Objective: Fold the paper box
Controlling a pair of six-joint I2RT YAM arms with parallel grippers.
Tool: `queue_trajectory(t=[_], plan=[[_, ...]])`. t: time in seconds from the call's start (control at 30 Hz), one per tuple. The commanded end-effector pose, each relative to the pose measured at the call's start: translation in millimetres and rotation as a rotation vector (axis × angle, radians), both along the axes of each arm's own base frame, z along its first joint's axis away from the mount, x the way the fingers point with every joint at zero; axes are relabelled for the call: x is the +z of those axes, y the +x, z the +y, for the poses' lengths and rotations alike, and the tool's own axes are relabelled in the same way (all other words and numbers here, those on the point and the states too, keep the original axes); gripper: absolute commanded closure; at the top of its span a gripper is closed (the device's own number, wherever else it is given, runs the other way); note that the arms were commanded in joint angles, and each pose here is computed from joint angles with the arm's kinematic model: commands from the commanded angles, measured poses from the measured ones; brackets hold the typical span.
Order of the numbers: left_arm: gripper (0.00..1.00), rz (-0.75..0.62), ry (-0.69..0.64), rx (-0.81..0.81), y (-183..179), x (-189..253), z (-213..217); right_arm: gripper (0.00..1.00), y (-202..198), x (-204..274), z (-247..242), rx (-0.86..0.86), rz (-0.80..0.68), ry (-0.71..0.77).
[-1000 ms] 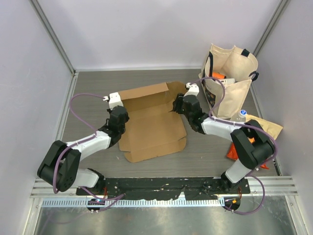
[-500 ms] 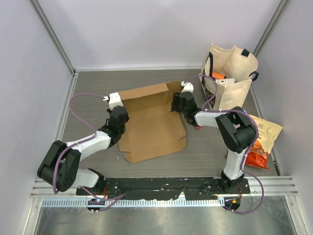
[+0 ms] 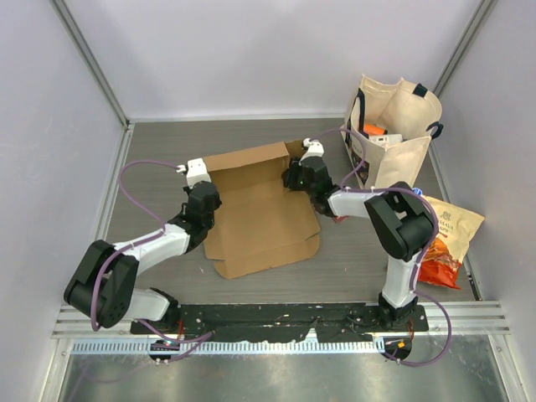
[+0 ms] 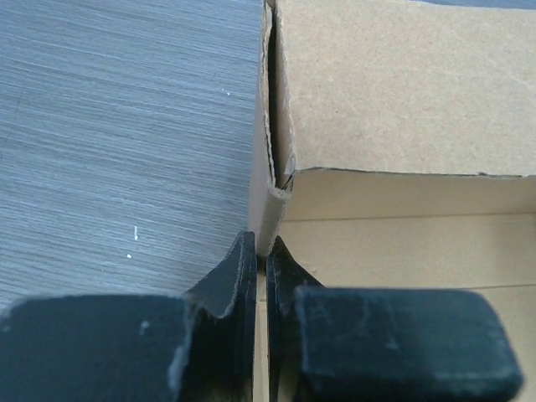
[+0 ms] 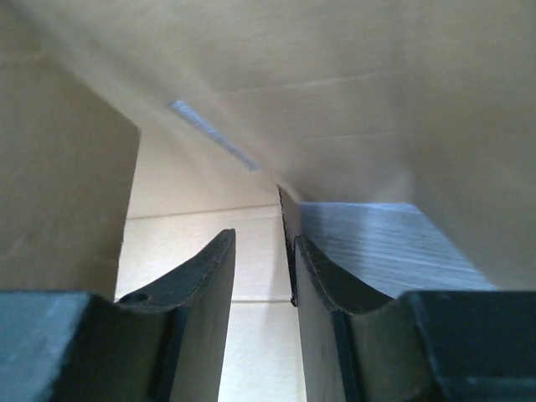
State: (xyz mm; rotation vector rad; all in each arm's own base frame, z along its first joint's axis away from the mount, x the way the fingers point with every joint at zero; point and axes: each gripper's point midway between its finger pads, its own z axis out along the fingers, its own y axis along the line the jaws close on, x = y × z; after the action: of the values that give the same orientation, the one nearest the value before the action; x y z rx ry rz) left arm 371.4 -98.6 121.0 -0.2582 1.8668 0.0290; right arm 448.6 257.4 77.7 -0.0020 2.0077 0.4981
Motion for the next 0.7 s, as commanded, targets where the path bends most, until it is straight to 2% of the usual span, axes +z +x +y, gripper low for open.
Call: queue_trajectory(t=[0.0,0.1,0.23,0.37,0.43,0.47,0.5,0.57,0.67], plan=[[1.0,-0.067,-0.071,0.016,7.5,15.5,-4.7,0.6,-1.7,10.9,33.2,0.046,-0.005,0.116],[1.0,-0.068,-0.073,0.016,6.8,15.9,-4.4,0.61,-4.7,2.1,41.8,0.059,0.029,0.179],[1.0,-0.066,-0.063,0.023,6.1,14.8,-2.2,0.6,-6.7,-5.1,40.4,0.054,0.05,0.169],[1.0,-0.063,-0.057,0.028,5.3,12.3,-0.6,0.53,-15.1,22.2,17.4,0.038,0.037,0.043],[1.0,-0.063,-0.054,0.026,5.2,11.0,-0.7,0.45,-19.7,34.5,-0.9,0.012,0.028,-0.043],[1.0,-0.065,-0.053,0.031,5.0,11.4,0.5,0.43,-29.6,30.5,-11.6,0.01,0.081,-0.099],[1.0,-0.066,-0.051,0.034,4.8,11.2,1.2,0.41,-34.1,49.9,-20.5,0.013,0.055,-0.13],[1.0,-0.066,-0.045,0.032,3.3,10.2,2.2,0.37,-46.5,52.3,-41.5,-0.005,0.086,-0.195],[1.0,-0.076,-0.04,0.033,2.3,13.2,3.9,0.35,-64.7,83.6,-67.3,-0.004,0.03,-0.273]])
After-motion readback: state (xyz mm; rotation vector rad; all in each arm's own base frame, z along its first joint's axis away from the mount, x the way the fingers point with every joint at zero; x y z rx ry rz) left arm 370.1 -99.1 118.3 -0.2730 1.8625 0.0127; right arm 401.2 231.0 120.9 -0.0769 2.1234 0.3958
